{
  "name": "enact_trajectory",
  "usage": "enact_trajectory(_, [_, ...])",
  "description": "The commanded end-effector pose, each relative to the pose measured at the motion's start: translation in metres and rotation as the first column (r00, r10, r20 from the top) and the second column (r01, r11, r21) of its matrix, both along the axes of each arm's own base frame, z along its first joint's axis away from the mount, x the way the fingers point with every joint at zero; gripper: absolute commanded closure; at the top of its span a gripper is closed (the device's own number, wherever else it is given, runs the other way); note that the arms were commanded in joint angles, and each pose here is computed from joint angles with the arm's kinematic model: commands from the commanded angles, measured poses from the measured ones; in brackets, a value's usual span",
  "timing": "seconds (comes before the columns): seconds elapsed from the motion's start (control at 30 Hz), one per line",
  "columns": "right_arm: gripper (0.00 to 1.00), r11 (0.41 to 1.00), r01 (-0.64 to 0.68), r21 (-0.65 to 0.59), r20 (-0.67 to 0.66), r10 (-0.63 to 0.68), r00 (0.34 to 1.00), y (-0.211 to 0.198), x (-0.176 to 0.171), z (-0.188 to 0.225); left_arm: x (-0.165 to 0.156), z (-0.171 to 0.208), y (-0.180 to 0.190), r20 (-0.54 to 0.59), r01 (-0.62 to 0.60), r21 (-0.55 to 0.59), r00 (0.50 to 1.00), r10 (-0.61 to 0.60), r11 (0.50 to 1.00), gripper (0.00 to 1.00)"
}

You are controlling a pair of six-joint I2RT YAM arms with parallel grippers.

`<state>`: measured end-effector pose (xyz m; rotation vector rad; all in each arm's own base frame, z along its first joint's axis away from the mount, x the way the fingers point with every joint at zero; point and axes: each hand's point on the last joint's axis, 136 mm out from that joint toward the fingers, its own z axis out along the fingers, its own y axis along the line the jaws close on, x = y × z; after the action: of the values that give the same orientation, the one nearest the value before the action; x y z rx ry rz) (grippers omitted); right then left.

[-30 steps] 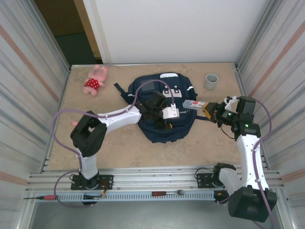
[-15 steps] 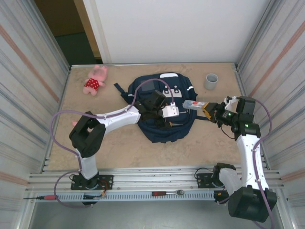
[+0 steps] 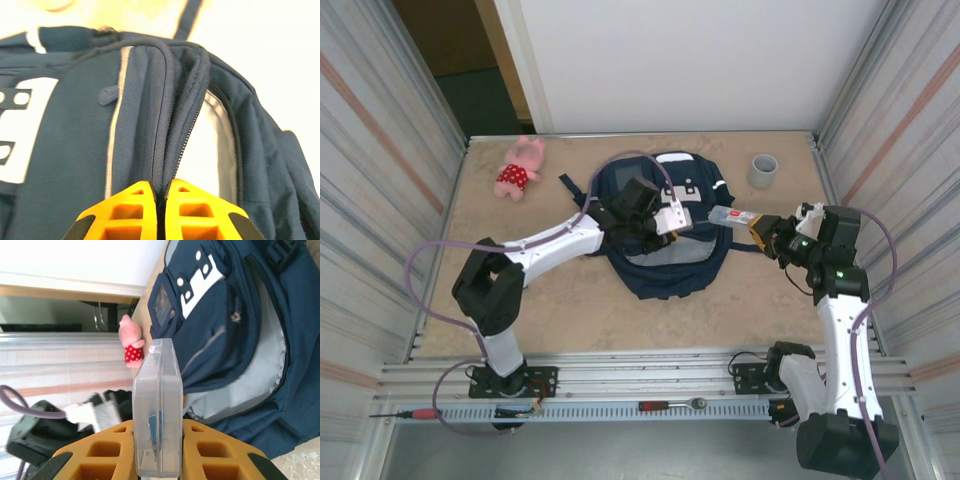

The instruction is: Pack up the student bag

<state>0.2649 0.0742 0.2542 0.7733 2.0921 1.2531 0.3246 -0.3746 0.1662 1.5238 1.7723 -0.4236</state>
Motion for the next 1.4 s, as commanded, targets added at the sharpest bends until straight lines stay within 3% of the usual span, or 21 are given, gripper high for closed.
enact_trajectory(0.0, [0.96,0.997,0.074,-0.020,0.022,-0.073,0.997,-0.007,-0.005,0.011,0.033,0.072,0.010,0.069,-0.122,-0.158,0.989,0.134,0.980,1.00])
enact_trajectory(0.23, [0.96,0.991,0.134,-0.007,-0.014,-0.134,0.991,0.002,-0.015,-0.004,0.066,0.112,0.025,0.070,-0.239,-0.250,0.962,0.263,0.938,1.00])
enact_trajectory(0.57, [0.96,0.974,0.224,0.010,-0.002,-0.224,0.974,0.053,0.002,-0.040,0.091,0.130,0.029,0.086,-0.280,-0.274,0.946,0.314,0.920,1.00])
enact_trajectory(0.87, [0.94,0.940,0.328,0.092,0.135,-0.338,0.932,0.096,0.042,-0.044,0.094,0.139,0.029,0.077,-0.274,-0.290,0.948,0.307,0.917,1.00])
enact_trajectory(1.1, [0.91,0.937,0.334,0.105,0.102,-0.344,0.933,0.128,0.086,-0.063,0.093,0.147,0.026,0.076,-0.261,-0.309,0.952,0.298,0.914,1.00])
enact_trajectory(1.37, [0.90,0.896,0.416,0.157,0.115,-0.434,0.893,0.138,0.137,-0.087,0.092,0.157,0.027,0.077,-0.249,-0.322,0.955,0.288,0.913,1.00])
